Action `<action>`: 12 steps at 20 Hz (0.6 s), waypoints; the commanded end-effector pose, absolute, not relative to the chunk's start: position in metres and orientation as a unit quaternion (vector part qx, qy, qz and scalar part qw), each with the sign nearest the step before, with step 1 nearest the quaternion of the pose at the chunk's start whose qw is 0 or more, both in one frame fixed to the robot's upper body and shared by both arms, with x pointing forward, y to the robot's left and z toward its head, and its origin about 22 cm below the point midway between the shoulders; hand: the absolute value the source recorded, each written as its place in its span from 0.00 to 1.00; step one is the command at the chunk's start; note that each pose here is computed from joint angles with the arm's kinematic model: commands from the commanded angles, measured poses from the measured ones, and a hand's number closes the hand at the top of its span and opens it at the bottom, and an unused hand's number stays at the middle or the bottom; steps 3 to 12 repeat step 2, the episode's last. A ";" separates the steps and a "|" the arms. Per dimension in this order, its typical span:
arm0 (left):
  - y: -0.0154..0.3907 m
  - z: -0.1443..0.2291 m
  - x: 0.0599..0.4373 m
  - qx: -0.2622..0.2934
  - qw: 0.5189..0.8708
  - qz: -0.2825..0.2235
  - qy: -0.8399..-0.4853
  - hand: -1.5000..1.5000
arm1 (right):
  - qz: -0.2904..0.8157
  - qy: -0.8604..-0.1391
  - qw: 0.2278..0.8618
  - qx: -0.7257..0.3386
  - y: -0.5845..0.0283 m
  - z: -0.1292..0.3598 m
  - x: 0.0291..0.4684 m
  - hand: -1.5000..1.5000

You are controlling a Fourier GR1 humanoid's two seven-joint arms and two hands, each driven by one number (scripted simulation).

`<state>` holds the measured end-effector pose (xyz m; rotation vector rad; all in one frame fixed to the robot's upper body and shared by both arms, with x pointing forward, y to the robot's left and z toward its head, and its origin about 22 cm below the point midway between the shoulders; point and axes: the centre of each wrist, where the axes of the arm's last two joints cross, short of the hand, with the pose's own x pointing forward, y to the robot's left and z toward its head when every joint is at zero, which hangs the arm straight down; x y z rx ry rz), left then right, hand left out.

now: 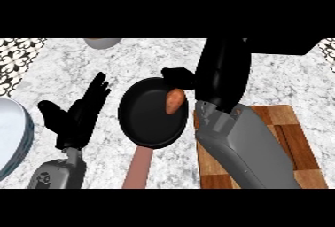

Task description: Pick the sweet potato from the cutting board and place it in the pot

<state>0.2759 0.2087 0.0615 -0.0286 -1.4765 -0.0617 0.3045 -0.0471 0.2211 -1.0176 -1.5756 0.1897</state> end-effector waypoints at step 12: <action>0.220 0.073 0.279 -0.004 0.739 -0.023 -0.673 0.50 | -0.090 -0.679 0.604 -0.408 -0.048 0.235 0.295 0.00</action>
